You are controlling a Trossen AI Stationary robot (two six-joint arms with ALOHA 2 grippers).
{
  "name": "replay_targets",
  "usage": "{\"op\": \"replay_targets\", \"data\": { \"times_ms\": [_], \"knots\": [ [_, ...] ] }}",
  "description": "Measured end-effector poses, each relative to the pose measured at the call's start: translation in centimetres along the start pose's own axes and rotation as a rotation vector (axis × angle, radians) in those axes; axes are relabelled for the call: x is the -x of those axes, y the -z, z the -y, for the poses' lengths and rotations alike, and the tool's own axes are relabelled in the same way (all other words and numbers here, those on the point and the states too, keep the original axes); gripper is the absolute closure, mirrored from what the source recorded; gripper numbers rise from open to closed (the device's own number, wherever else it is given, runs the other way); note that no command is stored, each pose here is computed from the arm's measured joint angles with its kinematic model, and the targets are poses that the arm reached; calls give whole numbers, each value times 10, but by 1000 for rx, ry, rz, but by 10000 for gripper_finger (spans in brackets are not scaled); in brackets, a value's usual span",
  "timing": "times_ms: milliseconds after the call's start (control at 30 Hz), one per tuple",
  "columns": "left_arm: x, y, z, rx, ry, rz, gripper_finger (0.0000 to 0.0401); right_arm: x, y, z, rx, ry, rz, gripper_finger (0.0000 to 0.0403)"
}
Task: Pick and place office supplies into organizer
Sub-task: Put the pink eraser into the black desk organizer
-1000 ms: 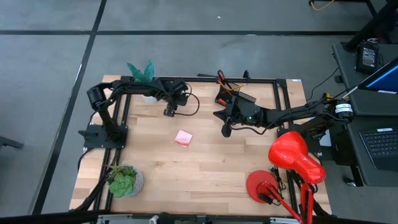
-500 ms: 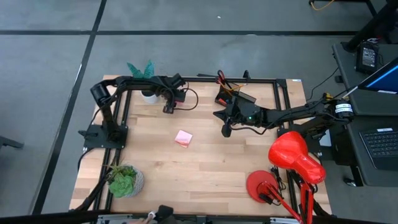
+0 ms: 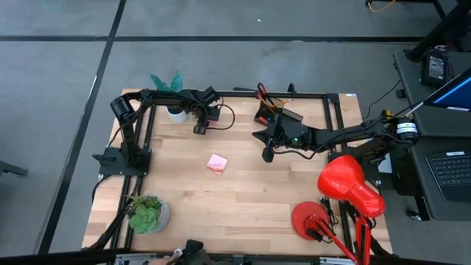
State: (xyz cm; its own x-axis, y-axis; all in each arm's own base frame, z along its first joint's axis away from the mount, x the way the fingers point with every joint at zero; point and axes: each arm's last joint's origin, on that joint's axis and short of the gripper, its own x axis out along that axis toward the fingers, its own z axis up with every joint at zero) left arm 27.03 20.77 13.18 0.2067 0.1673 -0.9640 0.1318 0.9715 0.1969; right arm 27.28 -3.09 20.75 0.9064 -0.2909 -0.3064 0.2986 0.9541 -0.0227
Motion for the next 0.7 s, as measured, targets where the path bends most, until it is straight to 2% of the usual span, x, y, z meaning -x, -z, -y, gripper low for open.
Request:
{"op": "replay_targets", "data": {
  "times_ms": [367,700],
  "knots": [
    [-1,4,-3,69,39,36,292,0,0,0,-1,0,1,384],
    [-2,3,-2,70,24,15,281,0,0,0,-4,0,1,384]
  ]
}}
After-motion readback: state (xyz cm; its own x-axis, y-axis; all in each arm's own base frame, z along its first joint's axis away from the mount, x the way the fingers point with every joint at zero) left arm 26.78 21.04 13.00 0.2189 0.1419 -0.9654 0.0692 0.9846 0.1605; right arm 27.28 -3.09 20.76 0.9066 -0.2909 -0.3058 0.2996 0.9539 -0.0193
